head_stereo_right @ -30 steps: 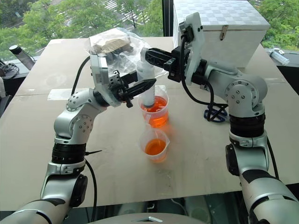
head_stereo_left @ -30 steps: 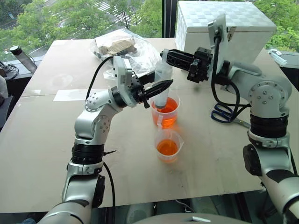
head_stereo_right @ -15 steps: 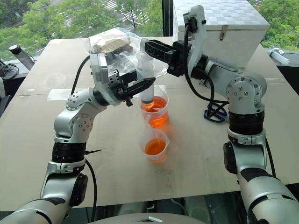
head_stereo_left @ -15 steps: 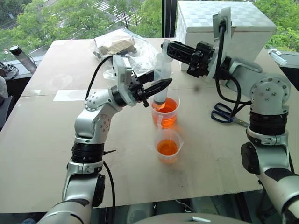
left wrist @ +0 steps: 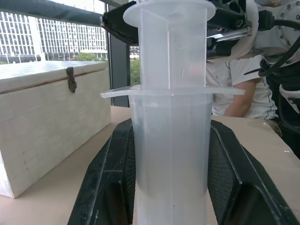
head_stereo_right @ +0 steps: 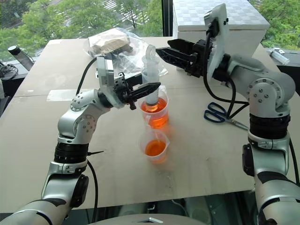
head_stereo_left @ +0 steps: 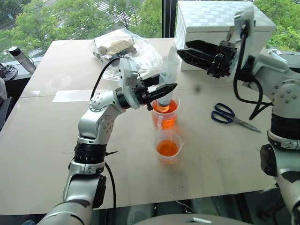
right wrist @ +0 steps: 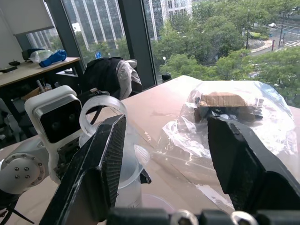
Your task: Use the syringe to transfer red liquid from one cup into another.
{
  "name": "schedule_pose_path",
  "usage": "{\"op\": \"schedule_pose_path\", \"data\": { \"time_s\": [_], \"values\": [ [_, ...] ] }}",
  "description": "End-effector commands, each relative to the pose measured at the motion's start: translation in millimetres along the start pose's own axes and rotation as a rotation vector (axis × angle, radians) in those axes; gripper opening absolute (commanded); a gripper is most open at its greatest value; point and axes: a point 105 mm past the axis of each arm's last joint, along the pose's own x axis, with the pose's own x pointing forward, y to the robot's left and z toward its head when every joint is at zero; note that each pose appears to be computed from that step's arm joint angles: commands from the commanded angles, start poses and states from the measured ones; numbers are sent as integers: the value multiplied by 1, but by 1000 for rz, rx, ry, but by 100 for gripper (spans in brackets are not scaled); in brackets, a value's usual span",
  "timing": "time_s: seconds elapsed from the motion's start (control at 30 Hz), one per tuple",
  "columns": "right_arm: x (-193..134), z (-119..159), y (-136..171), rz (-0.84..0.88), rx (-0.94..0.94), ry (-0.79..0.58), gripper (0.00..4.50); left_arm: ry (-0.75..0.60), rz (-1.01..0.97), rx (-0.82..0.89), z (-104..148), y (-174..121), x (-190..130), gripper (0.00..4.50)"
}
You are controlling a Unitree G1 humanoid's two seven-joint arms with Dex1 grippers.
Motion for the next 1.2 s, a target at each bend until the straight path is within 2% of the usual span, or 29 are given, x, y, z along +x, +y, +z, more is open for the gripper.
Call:
{"op": "schedule_pose_path", "data": {
  "time_s": [0.03, 0.23, 0.6, 0.7, 0.83, 0.97, 1.03, 1.2],
  "values": [
    [-17, 14, 6, 31, -66, -35, 299, -48, -3, 73, 21, 3, 3, 138],
    [-39, 11, 0, -8, -91, -10, 299, -71, 3, 107, 35, 10, 7, 138],
    [-43, 9, -7, -67, -78, -48, 299, -89, -24, 107, 54, 4, 18, 138],
    [-51, 7, -20, -142, -74, -53, 299, -76, -42, 57, 54, -2, 16, 138],
    [-63, 11, -43, -269, -55, -94, 299, -135, -82, -2, 68, -13, 10, 138],
    [-71, 19, -26, -168, -40, -154, 299, -168, -166, -77, 80, -30, 5, 138],
    [-75, 19, -12, -95, -38, -147, 299, -156, -211, -98, 81, -40, 2, 138],
    [-88, 15, 1, -47, -33, -100, 299, -121, -301, -171, 76, -66, -4, 138]
  ]
}}
